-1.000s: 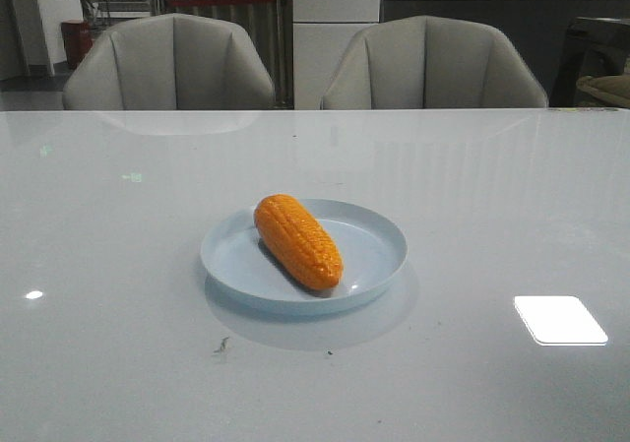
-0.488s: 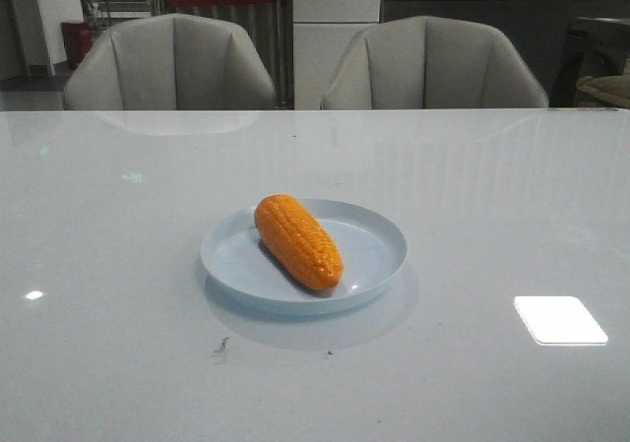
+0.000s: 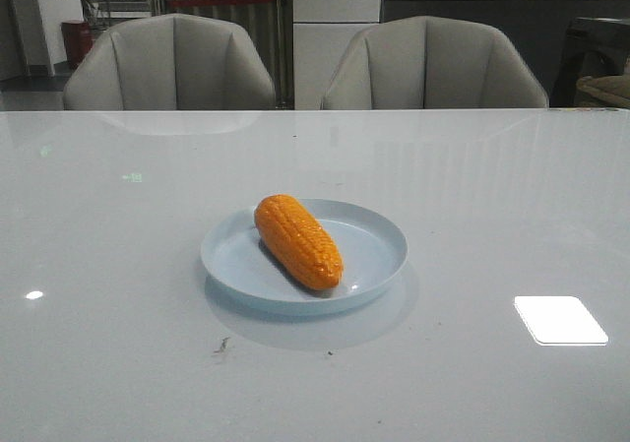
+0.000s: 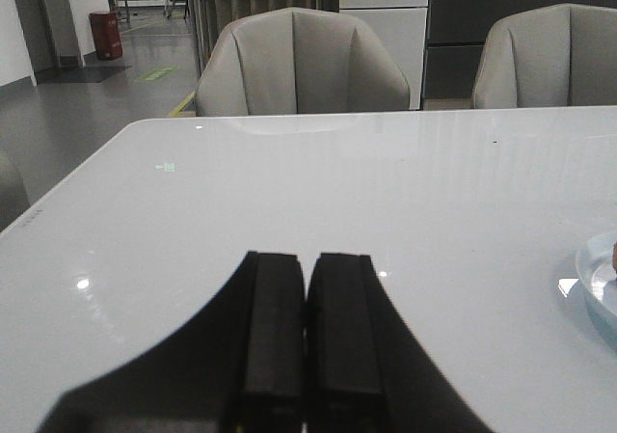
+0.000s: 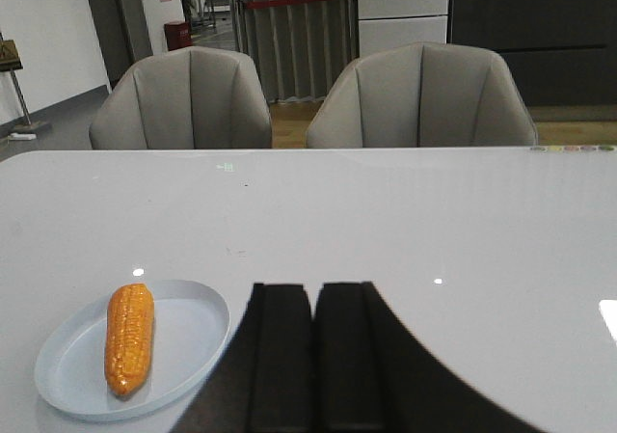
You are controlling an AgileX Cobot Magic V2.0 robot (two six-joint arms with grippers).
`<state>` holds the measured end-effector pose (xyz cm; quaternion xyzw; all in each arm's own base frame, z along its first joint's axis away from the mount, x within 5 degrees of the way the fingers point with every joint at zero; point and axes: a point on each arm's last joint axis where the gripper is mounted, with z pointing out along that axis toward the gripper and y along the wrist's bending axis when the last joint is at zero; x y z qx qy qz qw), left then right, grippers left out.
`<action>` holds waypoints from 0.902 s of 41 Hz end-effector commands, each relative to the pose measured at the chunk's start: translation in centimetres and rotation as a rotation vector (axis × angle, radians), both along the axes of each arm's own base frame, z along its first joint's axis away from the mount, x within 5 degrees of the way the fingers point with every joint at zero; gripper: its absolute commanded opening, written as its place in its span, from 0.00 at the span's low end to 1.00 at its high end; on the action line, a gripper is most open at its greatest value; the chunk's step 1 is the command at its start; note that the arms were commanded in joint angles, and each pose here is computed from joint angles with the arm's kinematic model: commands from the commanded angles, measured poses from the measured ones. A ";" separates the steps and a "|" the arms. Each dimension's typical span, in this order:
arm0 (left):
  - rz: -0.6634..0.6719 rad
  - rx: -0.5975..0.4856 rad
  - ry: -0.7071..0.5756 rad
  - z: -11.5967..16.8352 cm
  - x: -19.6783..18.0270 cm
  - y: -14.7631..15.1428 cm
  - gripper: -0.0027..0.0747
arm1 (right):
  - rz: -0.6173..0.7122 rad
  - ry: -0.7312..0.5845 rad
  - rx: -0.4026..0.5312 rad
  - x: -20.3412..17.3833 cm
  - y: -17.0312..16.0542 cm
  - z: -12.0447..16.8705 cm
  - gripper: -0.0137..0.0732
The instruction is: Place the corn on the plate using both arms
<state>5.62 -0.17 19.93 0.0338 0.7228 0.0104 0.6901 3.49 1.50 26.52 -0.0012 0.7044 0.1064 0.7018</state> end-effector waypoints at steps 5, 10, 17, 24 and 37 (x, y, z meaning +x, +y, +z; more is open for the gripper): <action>-0.003 -0.018 -0.058 -0.5 0.0 0.0 0.16 | -0.063 -0.055 0.066 0.9 -0.6 -2.2 0.22; -0.003 -0.018 -0.058 -0.5 0.0 0.0 0.16 | -0.090 -0.026 0.071 1.5 -0.9 -4.2 0.22; -0.003 -0.018 -0.058 -0.5 0.0 0.0 0.16 | -0.107 0.015 0.074 1.9 -1.0 -6.3 0.22; -0.003 -0.018 -0.058 -0.5 0.0 0.0 0.16 | -0.103 0.022 0.071 1.9 -1.0 -6.3 0.22; -0.003 -0.018 -0.058 -0.5 0.0 0.0 0.16 | -0.103 0.022 0.071 1.9 -1.0 -6.3 0.22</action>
